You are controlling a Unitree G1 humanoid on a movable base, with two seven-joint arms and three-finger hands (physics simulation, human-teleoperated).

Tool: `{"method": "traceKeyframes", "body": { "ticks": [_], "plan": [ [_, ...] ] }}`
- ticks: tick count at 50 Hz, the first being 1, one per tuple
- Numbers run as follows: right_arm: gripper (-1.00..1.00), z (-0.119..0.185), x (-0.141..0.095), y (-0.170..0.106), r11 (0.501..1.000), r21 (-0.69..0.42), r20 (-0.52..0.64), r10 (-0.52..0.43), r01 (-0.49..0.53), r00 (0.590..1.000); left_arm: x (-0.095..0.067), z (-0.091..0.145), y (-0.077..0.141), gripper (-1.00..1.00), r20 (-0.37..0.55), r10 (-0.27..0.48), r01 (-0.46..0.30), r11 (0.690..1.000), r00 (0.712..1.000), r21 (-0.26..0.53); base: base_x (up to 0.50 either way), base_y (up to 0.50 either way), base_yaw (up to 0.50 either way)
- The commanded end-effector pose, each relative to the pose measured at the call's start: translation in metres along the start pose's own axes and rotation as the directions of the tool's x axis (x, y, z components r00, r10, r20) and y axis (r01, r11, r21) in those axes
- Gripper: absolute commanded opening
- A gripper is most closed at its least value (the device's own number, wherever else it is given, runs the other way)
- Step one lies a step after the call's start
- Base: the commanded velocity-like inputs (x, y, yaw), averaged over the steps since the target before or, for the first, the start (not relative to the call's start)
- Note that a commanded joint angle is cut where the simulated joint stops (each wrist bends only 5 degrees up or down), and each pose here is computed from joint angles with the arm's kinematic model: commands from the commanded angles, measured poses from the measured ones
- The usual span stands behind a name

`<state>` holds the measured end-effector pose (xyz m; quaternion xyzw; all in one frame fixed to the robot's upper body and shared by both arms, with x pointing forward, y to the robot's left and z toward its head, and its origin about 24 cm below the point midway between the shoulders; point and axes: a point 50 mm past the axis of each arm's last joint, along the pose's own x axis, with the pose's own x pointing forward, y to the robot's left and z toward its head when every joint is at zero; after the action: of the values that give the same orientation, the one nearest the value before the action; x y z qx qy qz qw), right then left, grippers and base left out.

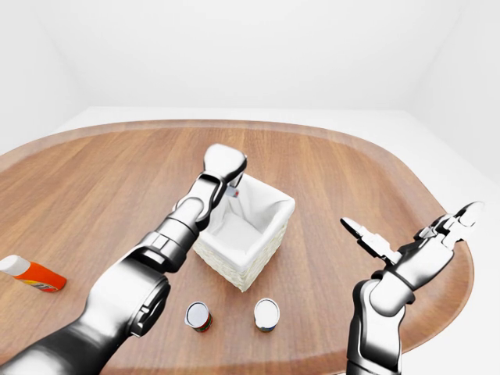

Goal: Pick up the alphabet soup and the cream cheese box, and put them in the basket.

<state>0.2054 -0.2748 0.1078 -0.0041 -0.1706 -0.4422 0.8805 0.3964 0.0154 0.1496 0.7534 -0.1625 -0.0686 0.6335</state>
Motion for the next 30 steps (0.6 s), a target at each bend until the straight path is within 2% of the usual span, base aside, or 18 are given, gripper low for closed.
{"method": "traceKeyframes", "body": {
  "ticks": [1,11,20,21,22,23,29,30],
  "plan": [
    [1.00,0.0015,-0.0003,-0.0008,1.000,0.007,0.003,-0.003,0.003,1.000,0.0042,0.0059,-0.0033,-1.00,0.011,-0.039,0.039,0.999,0.999,-0.008,0.00,0.00,0.00],
    [1.00,0.0011,-0.0004,-0.0002,1.000,0.005,0.003,-0.001,0.001,1.000,0.0026,0.0140,-0.0061,-1.00,0.020,-0.020,0.021,0.999,1.000,-0.049,0.00,0.00,0.00],
    [1.00,0.0011,-0.0009,-0.0006,1.000,-0.001,0.004,0.000,0.000,1.000,0.0016,0.0119,-0.0092,-1.00,0.012,-0.019,0.020,0.998,1.000,-0.054,0.00,0.00,0.00],
    [1.00,0.0004,-0.0008,-0.0003,1.000,-0.002,0.002,0.000,0.000,1.000,0.0016,0.0130,-0.0089,-0.76,0.016,-0.018,0.019,0.998,1.000,-0.052,0.00,0.00,0.00],
    [1.00,0.0014,-0.0007,-0.0004,1.000,0.000,0.006,0.000,0.000,1.000,0.0013,0.0142,-0.0097,0.45,0.020,-0.024,0.025,0.999,1.000,-0.047,0.00,0.00,0.00],
    [1.00,0.0019,-0.0008,-0.0004,1.000,0.000,0.008,0.000,0.000,1.000,0.0014,0.0144,-0.0094,1.00,0.022,-0.023,0.024,0.999,0.999,-0.044,0.00,0.00,0.00],
    [1.00,-0.0005,-0.0008,-0.0002,1.000,-0.006,0.000,0.000,0.000,1.000,0.0021,0.0135,-0.0070,1.00,0.012,-0.007,0.007,0.998,1.000,-0.067,0.00,0.00,0.00],
    [1.00,-0.0007,-0.0008,-0.0001,1.000,-0.009,0.000,0.001,-0.001,1.000,0.0017,0.0127,-0.0095,1.00,0.009,-0.036,0.036,0.996,0.999,-0.078,0.00,0.00,0.00]
  ]
}}
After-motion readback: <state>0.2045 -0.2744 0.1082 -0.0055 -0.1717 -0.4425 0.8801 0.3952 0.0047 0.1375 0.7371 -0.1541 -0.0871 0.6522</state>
